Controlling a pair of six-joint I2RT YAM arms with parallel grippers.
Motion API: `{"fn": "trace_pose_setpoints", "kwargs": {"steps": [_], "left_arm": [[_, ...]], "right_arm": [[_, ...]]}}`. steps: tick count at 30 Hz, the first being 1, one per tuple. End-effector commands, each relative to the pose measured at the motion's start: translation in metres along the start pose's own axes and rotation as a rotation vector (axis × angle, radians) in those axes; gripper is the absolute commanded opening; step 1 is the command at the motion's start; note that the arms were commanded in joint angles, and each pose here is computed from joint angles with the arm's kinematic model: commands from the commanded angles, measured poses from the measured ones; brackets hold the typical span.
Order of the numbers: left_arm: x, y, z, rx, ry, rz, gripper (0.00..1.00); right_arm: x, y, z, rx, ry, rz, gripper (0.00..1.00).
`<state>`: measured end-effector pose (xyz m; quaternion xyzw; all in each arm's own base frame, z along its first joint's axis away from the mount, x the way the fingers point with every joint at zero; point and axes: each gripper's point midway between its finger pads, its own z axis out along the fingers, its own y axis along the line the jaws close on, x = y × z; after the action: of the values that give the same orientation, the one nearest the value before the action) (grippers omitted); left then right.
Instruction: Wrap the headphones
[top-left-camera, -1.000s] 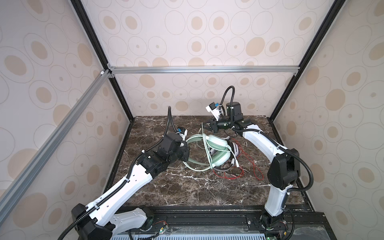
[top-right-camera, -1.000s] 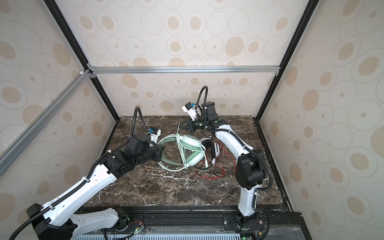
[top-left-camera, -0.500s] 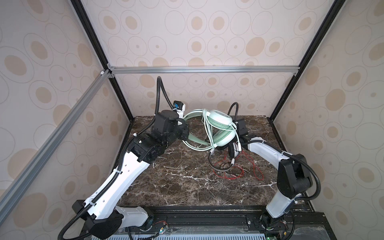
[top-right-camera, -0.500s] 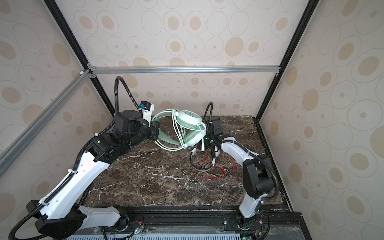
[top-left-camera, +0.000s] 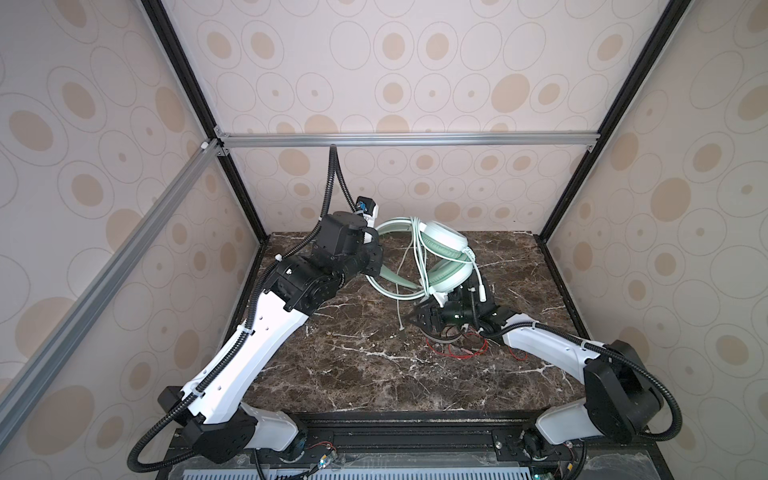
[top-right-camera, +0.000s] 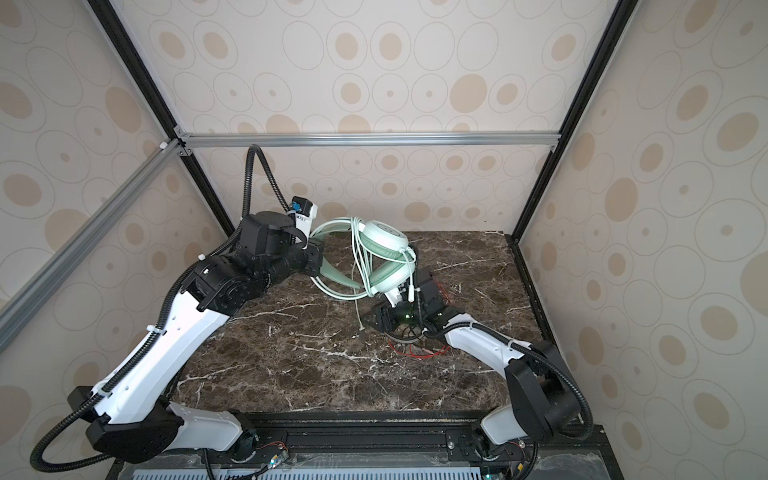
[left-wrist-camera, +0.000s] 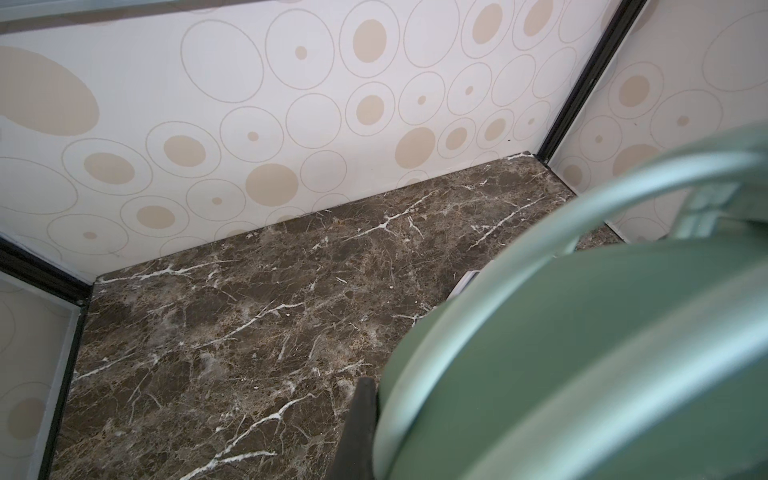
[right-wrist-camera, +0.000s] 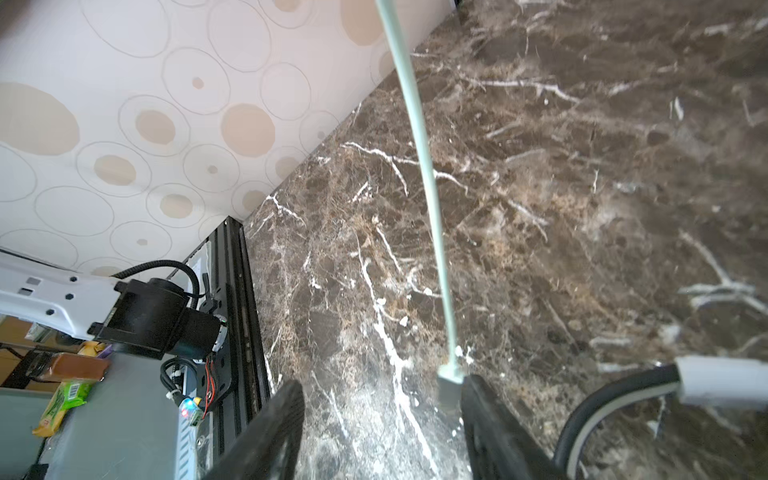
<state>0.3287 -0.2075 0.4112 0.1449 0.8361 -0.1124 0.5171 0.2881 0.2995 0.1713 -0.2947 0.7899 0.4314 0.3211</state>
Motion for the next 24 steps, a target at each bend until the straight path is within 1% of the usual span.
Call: {"fn": "trace_pose_setpoints", "kwargs": {"steps": [1,3,5,6,7,8,11,12,13,14,20,22,24], "left_arm": [[-0.042,-0.003,-0.024,0.039,-0.136,-0.047,0.00],[-0.041,-0.003,-0.024,0.041,-0.133,-0.044,0.00],[-0.041,-0.003,-0.024,0.040,-0.131,-0.042,0.00],[-0.040,-0.003,-0.023,0.040,-0.129,-0.039,0.00],[-0.040,-0.003,-0.023,0.042,-0.128,-0.037,0.00],[-0.040,-0.003,-0.024,0.042,-0.129,-0.036,0.00],[-0.040,-0.003,-0.023,0.041,-0.128,-0.035,0.00],[-0.040,-0.003,-0.022,0.041,-0.128,-0.034,0.00],[-0.040,-0.004,-0.022,0.042,-0.129,-0.033,0.00],[-0.039,-0.004,-0.022,0.041,-0.126,-0.032,0.00],[-0.037,-0.003,-0.021,0.040,-0.121,-0.033,0.00],[-0.037,-0.003,-0.022,0.040,-0.122,-0.034,0.00],[-0.036,-0.002,-0.023,0.038,-0.122,-0.036,0.00]], "right_arm": [[-0.005,-0.015,0.006,0.043,-0.046,0.027,0.62],[0.000,-0.022,0.010,0.060,-0.030,0.037,0.62],[0.002,-0.031,0.012,0.105,-0.021,0.052,0.63],[0.002,-0.036,0.013,0.128,-0.021,0.059,0.65],[0.003,-0.042,0.014,0.154,-0.017,0.069,0.72],[0.003,-0.046,0.014,0.174,-0.012,0.077,0.74],[0.002,-0.049,0.017,0.180,-0.004,0.084,0.75],[0.002,-0.050,0.018,0.184,-0.003,0.090,0.77],[0.002,-0.051,0.019,0.189,0.000,0.091,0.82],[0.003,-0.052,0.020,0.193,0.004,0.095,0.99],[0.012,-0.054,0.036,0.194,0.051,0.095,1.00],[0.015,-0.052,0.043,0.185,0.067,0.077,1.00],[0.019,-0.045,0.051,0.159,0.095,0.040,0.98]]}}
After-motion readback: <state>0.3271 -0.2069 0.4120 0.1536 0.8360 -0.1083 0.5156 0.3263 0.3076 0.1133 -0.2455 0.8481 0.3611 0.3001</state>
